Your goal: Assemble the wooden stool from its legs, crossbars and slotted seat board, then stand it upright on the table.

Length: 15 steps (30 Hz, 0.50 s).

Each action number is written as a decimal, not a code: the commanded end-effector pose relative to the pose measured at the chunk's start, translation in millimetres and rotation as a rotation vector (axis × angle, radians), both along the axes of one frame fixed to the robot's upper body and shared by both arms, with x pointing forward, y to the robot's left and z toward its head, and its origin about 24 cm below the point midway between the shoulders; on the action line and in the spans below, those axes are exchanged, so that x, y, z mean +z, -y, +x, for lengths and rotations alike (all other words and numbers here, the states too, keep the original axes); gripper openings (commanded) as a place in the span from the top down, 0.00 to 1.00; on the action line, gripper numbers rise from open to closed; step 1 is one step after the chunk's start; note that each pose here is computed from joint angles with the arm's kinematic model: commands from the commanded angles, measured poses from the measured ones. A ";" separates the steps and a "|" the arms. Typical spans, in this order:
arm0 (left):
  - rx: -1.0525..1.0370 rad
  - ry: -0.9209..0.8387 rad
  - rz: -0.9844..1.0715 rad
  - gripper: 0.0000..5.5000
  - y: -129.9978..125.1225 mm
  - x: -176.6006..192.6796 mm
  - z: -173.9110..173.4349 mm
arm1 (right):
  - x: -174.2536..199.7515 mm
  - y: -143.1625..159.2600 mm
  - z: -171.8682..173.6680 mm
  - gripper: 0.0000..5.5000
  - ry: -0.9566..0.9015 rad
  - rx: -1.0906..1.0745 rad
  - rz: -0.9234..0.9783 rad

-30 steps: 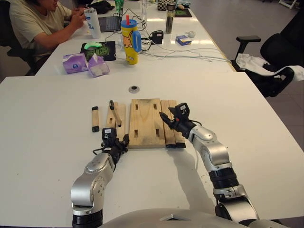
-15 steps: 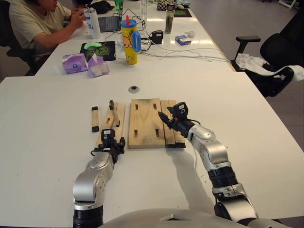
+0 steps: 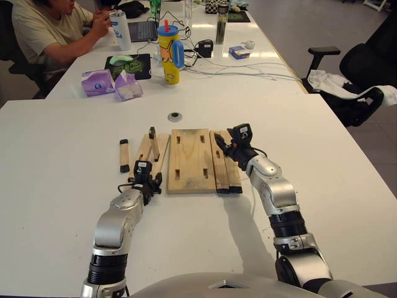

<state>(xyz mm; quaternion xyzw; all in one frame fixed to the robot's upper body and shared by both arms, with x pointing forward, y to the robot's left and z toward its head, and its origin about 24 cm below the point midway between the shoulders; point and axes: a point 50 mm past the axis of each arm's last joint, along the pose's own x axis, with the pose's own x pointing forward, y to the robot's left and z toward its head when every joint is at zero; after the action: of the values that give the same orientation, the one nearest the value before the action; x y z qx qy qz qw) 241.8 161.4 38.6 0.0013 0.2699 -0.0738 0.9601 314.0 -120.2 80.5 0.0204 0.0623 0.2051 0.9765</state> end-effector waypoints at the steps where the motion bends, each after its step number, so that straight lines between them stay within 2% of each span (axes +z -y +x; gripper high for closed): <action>1: -0.059 0.164 -0.038 0.62 -16.5 35.7 26.4 | 11.3 5.6 3.2 0.44 0.014 0.053 0.119; 5: -0.149 0.233 -0.098 0.62 -29.9 56.0 40.7 | 20.0 7.9 4.2 0.33 -0.004 0.125 0.295; 8: -0.247 0.293 -0.232 0.62 -32.0 73.9 47.5 | 27.5 6.9 3.6 0.25 -0.058 0.208 0.470; 11: -0.429 0.328 -0.435 0.62 -22.5 94.8 45.3 | 39.2 7.1 0.3 0.25 -0.116 0.325 0.667; 15: -0.669 0.238 -0.631 0.62 -12.7 103.4 35.3 | 50.8 6.3 -4.5 0.25 -0.205 0.473 0.803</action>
<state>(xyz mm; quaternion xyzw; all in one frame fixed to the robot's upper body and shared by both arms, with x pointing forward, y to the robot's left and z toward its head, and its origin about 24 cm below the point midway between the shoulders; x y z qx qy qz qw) 282.0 178.2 132.3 -0.1730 0.0973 -0.3878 0.9001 309.6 -126.6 116.7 0.3763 0.0763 0.3895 0.8371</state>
